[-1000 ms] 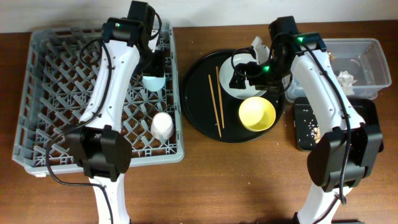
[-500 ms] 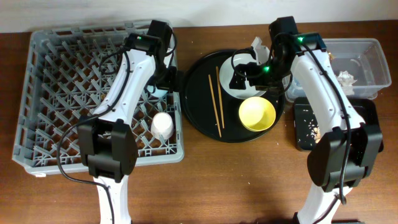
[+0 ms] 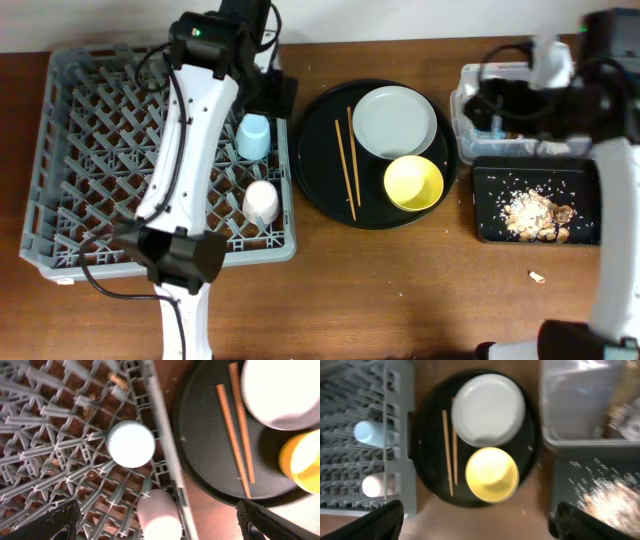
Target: Sort waste into correct bins and load items into the dishwasher rack
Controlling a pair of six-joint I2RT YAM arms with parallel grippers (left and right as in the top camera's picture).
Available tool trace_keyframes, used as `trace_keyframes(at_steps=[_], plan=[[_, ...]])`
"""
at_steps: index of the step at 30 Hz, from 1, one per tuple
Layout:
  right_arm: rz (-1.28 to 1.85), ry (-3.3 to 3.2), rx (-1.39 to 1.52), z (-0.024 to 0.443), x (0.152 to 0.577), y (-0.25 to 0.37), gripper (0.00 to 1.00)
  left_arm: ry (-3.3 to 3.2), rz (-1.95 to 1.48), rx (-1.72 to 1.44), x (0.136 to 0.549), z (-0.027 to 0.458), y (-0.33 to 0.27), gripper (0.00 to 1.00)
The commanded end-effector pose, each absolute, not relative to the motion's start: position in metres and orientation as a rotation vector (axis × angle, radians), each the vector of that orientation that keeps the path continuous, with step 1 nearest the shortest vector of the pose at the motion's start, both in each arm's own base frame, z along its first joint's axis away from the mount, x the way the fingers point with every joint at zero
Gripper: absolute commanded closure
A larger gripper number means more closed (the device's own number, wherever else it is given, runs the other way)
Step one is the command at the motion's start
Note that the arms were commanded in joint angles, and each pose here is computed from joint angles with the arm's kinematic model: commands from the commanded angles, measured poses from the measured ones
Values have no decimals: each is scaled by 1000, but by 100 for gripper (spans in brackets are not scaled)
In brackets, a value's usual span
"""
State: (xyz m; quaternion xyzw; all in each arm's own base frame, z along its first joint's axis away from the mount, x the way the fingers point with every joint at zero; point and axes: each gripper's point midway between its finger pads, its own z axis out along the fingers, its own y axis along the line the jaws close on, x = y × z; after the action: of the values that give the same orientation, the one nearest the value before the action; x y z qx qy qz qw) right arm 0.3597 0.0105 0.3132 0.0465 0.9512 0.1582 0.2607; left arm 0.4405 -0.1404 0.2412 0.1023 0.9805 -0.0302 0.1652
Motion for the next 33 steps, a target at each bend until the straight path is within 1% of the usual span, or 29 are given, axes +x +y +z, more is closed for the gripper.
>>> trace_keyframes(at_steps=[1,3,5,6,8,10,12,15,16,19,21,22,24,25,28,30,31,32,33], plan=[[364,2602,183,318,338,-2,3,2780,-182,387,424,251,-173,1],[387,2686,175,306,323,8,3,2824,-176,411,411,248,-177,2],[406,2737,152,291,320,18,2,2833,-306,395,406,249,-193,2],[421,2758,158,282,321,25,2,2827,-349,351,408,251,-199,5],[439,2758,162,274,327,35,3,2815,-360,335,410,252,-205,6],[457,2759,96,264,336,55,2,2783,-377,341,413,255,-216,10],[465,2760,91,257,345,67,6,2762,-391,337,416,253,-230,11],[365,2784,137,245,353,64,8,2779,-398,344,417,236,-245,11],[332,2788,155,242,355,59,12,2802,-398,327,417,224,-248,11],[291,2744,317,247,360,39,12,2846,-416,318,414,196,-263,11],[278,2712,386,254,359,19,15,2861,-429,341,406,181,-281,11],[268,2695,435,258,356,6,16,2859,-438,360,402,175,-292,16],[225,2646,610,264,346,-41,17,2839,-457,443,391,160,-321,21],[206,2626,694,265,340,-62,16,2835,-462,478,384,152,-332,24],[158,2591,891,261,321,-109,16,2843,-461,525,374,134,-344,25],[114,2574,947,261,314,-127,15,2850,-463,528,369,125,-349,26],[100,2570,961,261,312,-131,15,2858,-464,518,367,120,-351,28],[72,2572,970,260,310,-134,11,2861,-465,517,367,115,-353,29],[46,2577,978,259,307,-137,11,2859,-466,520,367,108,-356,30]])
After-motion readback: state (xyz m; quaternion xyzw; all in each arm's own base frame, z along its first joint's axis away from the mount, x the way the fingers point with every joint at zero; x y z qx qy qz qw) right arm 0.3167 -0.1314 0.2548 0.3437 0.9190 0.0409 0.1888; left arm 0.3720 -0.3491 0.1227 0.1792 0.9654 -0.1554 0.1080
